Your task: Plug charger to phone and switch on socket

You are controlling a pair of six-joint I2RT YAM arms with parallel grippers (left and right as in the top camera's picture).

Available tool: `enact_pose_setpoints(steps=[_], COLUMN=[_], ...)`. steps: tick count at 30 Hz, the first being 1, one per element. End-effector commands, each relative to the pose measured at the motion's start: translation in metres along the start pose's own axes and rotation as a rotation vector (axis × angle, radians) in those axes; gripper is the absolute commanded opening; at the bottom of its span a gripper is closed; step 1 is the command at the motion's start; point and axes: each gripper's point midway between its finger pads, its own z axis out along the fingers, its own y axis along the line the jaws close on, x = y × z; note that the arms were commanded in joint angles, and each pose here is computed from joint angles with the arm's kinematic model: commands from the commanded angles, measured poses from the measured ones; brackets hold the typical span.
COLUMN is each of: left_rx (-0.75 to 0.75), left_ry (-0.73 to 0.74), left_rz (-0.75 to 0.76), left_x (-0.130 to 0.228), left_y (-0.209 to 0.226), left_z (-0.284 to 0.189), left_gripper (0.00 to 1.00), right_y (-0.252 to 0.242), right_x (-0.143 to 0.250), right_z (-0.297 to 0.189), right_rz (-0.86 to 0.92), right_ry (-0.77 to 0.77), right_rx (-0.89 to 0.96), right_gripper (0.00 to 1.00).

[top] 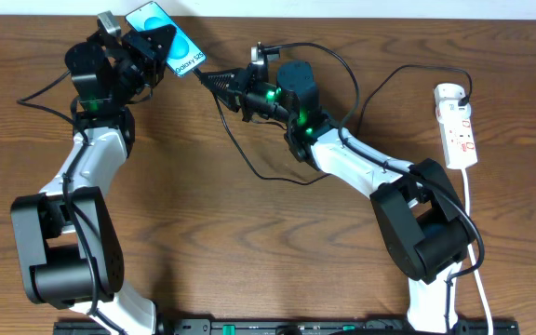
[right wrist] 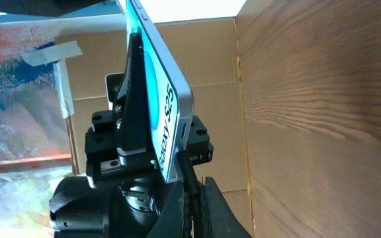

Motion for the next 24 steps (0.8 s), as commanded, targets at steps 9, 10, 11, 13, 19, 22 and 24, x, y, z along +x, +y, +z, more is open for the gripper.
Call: enact_pose_setpoints(steps=[9, 10, 11, 13, 19, 22, 24], left_rx=[0.108, 0.111, 0.112, 0.113, 0.115, 0.116, 0.117], left_ry=[0.307, 0.317, 0.322, 0.327, 0.331, 0.336, 0.336], left_rz=[0.016, 0.016, 0.016, 0.016, 0.016, 0.016, 0.017], left_x=[0.067, 0.068, 0.069, 0.070, 0.070, 0.071, 0.071], left_y=[-0.029, -0.029, -0.030, -0.030, -0.030, -0.030, -0.030], left_z=[0.003, 0.003, 0.002, 0.002, 0.002, 0.001, 0.001], left_gripper=[0.07, 0.07, 0.07, 0.07, 0.07, 0.07, 0.07], right_y=[0.010, 0.010, 0.010, 0.010, 0.010, 0.010, 0.009], right_x=[-0.008, -0.008, -0.008, -0.008, -0.007, -0.007, -0.007], right_z=[-0.002, -0.002, -0.002, -0.002, -0.002, -0.002, -0.002], right_rz=[-0.094, -0.100, -0.104, -0.106, -0.106, -0.118, -0.115], right_ry=[-0.034, -0.033, -0.032, -0.028, -0.027, -0.027, -0.025], right_rx=[-0.017, -0.017, -0.017, -0.017, -0.017, -0.016, -0.011], right_gripper=[0.01, 0.01, 0.01, 0.01, 0.01, 0.01, 0.01])
